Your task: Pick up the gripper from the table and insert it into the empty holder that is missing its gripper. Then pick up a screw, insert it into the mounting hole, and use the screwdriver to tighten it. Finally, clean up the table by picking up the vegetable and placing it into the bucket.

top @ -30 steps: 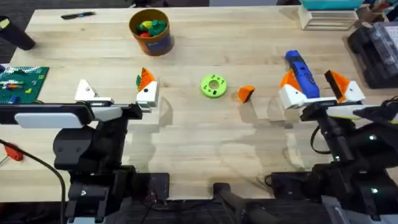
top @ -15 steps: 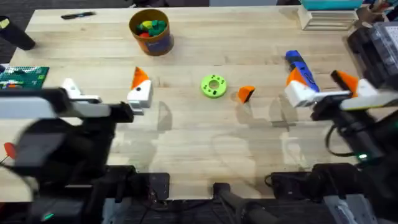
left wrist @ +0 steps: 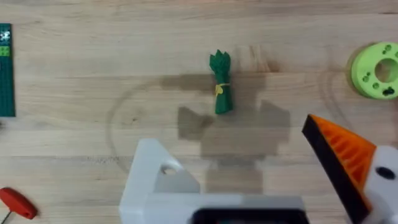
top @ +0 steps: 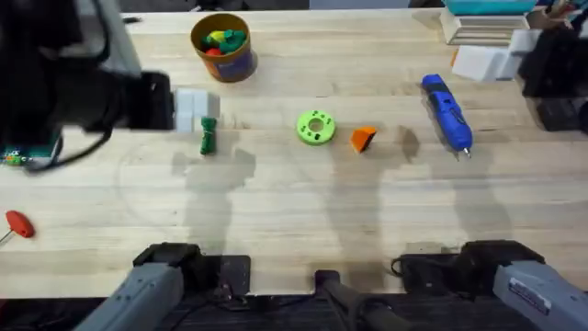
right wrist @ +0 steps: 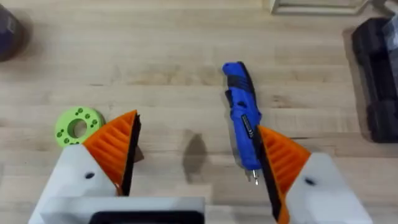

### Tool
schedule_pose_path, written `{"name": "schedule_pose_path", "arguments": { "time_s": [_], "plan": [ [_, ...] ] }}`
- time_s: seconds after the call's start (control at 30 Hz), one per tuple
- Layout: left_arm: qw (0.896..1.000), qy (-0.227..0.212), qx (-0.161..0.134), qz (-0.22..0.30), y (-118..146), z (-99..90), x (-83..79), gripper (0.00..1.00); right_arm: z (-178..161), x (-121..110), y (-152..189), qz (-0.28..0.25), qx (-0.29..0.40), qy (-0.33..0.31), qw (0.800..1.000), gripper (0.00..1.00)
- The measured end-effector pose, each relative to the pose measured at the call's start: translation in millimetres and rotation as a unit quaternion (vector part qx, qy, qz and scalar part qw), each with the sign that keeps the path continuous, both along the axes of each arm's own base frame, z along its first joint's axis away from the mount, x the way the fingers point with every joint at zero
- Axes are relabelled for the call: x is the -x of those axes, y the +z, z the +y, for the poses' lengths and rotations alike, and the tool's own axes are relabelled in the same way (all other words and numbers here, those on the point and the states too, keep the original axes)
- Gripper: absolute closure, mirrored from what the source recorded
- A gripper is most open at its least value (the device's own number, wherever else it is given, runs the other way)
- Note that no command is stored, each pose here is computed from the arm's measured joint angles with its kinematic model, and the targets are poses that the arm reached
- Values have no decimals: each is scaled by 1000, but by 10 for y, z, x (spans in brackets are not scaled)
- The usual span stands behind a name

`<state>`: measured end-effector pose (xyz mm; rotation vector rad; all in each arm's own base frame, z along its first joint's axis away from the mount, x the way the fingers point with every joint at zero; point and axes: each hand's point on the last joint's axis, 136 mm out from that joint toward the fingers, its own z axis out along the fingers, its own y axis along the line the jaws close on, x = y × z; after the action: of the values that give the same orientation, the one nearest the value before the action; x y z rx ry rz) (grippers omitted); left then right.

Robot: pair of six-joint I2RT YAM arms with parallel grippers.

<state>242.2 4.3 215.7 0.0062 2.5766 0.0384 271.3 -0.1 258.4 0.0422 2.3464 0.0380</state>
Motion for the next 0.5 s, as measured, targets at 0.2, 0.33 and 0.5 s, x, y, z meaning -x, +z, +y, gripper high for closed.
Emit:
{"name": "schedule_pose_path", "arguments": {
  "time_s": [0.2,0.33,0.5],
  "plan": [
    [996,0,0,94,-382,0,-215,10,-3,-149,-71,34,-1,0,999,8],
    [988,0,0,153,-686,0,-289,10,-3,-158,-115,43,-1,0,999,8],
    [983,0,0,184,-993,-1,-456,10,-3,-158,-113,43,-1,0,999,8]
  ]
}}
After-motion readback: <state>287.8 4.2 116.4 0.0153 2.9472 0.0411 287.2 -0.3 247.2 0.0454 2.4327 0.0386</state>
